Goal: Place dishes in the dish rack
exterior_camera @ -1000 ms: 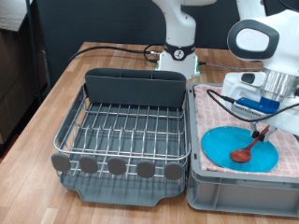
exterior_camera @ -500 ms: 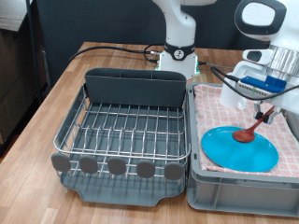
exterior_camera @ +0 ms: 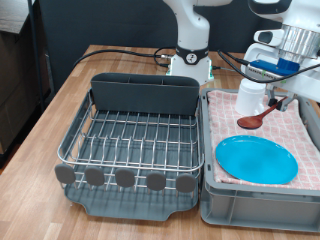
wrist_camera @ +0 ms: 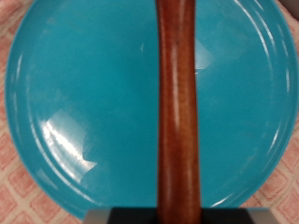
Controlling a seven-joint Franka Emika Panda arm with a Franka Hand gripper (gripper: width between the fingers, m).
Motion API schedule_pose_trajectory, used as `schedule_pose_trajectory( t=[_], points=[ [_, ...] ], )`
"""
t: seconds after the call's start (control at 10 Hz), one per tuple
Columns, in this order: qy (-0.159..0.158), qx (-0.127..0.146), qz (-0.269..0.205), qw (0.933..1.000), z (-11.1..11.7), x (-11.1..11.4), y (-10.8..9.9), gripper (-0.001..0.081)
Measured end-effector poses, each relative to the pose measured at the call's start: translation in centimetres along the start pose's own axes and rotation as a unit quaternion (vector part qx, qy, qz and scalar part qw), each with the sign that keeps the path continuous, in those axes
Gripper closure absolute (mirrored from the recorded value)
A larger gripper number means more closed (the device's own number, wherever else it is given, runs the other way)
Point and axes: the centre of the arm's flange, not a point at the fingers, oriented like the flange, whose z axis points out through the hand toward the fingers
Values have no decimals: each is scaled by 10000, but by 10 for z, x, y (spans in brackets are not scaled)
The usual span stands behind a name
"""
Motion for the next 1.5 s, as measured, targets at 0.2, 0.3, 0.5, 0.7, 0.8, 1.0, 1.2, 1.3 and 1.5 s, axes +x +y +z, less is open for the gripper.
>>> schedule_pose_trajectory(
  t=[0.2, 0.3, 0.5, 0.7, 0.8, 1.0, 1.2, 1.3, 1.5],
  points=[
    [130, -192, 688, 9974, 1, 20, 11, 714],
    [247, -327, 1055, 9936, -1, 29, 19, 714],
    [470, -581, 1877, 9794, -6, 46, 36, 714],
    [679, -843, 2446, 9636, -14, 62, 52, 714],
    [736, -896, 2548, 9600, -19, 71, 59, 714],
    [751, -883, 2552, 9599, -23, 77, 67, 714],
    [782, -963, 2728, 9540, -20, 88, 70, 714],
    [804, -987, 2850, 9500, -20, 99, 77, 714],
    [792, -1032, 3067, 9429, -21, 117, 94, 714]
  ],
)
